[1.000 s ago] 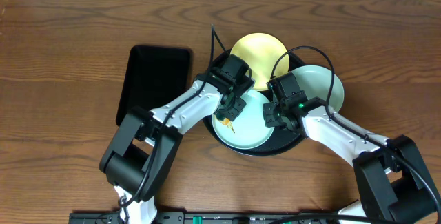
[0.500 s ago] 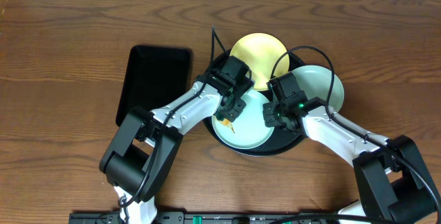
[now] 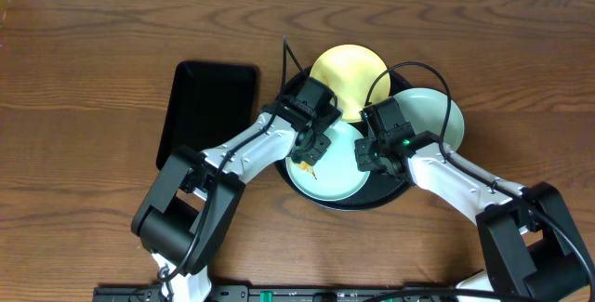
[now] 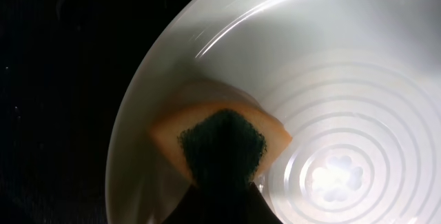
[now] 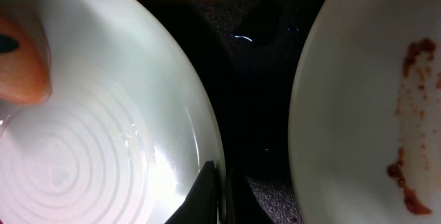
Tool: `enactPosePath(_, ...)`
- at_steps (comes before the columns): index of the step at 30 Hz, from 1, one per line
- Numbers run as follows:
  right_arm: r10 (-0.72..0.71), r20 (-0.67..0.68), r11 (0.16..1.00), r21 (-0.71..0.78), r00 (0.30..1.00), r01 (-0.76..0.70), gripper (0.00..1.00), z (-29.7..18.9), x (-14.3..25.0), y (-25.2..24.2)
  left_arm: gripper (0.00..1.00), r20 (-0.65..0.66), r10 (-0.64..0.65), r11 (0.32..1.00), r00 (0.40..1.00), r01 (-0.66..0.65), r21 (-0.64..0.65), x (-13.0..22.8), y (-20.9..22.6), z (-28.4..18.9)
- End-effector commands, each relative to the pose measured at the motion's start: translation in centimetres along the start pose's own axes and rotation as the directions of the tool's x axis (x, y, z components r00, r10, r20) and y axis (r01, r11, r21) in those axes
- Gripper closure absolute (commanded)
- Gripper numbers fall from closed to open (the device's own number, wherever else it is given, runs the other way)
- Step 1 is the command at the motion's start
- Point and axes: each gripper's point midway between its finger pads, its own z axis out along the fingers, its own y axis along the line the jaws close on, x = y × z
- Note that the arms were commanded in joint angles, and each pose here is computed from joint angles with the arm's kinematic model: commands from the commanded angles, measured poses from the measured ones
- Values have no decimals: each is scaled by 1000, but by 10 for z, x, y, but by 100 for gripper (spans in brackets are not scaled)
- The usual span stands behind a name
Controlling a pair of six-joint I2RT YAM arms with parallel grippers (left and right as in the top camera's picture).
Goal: Clean dirty plates on tray and stack at the side
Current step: 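Scrub the front pale green plate with the sponge in the left gripper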
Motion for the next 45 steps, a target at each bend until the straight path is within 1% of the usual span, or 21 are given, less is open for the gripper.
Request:
enactPosePath(1,-9,-17,1000,1,1000,9,99,3,6,2,92,-152,-14,998,988,23,61,48,-12,23)
enactPosePath(9,-8,-17,1000,1,1000,8,99,3,6,1,93,-177,-64,994,982,80,80,54,-17,22)
enactPosePath(14,-9,-17,1000,1,1000,9,99,3,6,2,93,-200,-91,985,976,118,126,63,-27,24)
enactPosePath(21,-9,-17,1000,1,1000,9,99,3,6,2,92,-225,-155,977,962,184,112,76,-28,30)
enactPosePath(24,-9,-17,1000,1,1000,9,99,3,6,2,92,-222,-181,972,958,208,108,75,-28,30)
enactPosePath(28,-9,-17,1000,1,1000,9,99,3,6,1,93,-216,-204,960,955,238,145,71,-36,30)
enactPosePath(34,-9,-17,1000,1,1000,9,99,3,6,1,93,-224,-189,963,956,225,150,72,-51,31)
enactPosePath(40,-8,-19,1000,2,1000,8,99,3,6,1,93,-225,-140,970,964,179,162,76,-67,33)
enactPosePath(45,-8,-19,1000,2,1000,8,99,3,6,1,93,-225,-184,963,957,221,156,83,-76,40)
